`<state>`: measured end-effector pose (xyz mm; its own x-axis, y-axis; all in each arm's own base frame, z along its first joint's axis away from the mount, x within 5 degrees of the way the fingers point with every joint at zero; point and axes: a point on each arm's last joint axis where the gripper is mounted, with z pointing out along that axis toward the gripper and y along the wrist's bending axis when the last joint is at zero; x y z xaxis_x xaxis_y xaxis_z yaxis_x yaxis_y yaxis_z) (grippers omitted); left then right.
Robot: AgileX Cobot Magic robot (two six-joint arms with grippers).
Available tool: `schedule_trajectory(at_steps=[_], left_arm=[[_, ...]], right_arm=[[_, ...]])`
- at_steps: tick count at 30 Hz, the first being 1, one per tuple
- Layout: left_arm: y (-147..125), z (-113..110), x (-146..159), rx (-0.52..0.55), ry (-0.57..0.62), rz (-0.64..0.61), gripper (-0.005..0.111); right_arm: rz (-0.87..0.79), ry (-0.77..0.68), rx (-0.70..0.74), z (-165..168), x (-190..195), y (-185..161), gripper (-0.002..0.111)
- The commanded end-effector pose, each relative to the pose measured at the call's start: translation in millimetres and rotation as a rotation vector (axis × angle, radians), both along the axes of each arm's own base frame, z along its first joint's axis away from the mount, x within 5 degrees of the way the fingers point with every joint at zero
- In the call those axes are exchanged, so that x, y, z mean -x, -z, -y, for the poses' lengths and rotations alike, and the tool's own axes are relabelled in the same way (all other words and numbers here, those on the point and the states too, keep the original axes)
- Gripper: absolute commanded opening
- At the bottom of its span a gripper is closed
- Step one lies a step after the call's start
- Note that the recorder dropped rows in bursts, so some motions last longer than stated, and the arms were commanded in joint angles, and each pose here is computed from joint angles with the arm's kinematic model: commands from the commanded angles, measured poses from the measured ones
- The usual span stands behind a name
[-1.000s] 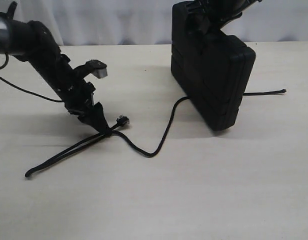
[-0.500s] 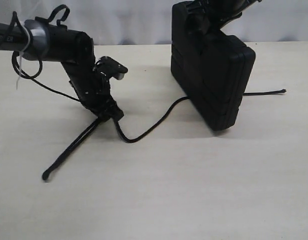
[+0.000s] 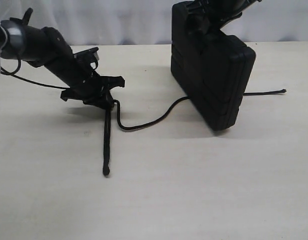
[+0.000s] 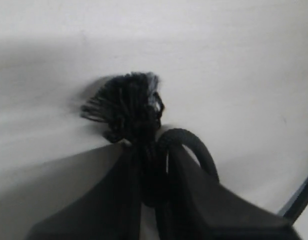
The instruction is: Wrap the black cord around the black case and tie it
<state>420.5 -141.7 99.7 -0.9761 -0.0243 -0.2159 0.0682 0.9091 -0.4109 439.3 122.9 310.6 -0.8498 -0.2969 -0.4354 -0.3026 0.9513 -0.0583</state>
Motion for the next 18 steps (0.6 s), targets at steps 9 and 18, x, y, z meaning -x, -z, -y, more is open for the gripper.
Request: schedule_trajectory(at_steps=[9,18], left_arm=[[22,-37,17,-0.069,-0.186,0.074,0.0],[23,-43,25,-0.141,-0.019,0.032,0.042]], right_arm=[[-0.067,-0.008,0.017,0,1,14,0.004],[-0.067,-0.008,0.017,0,1,14,0.004]])
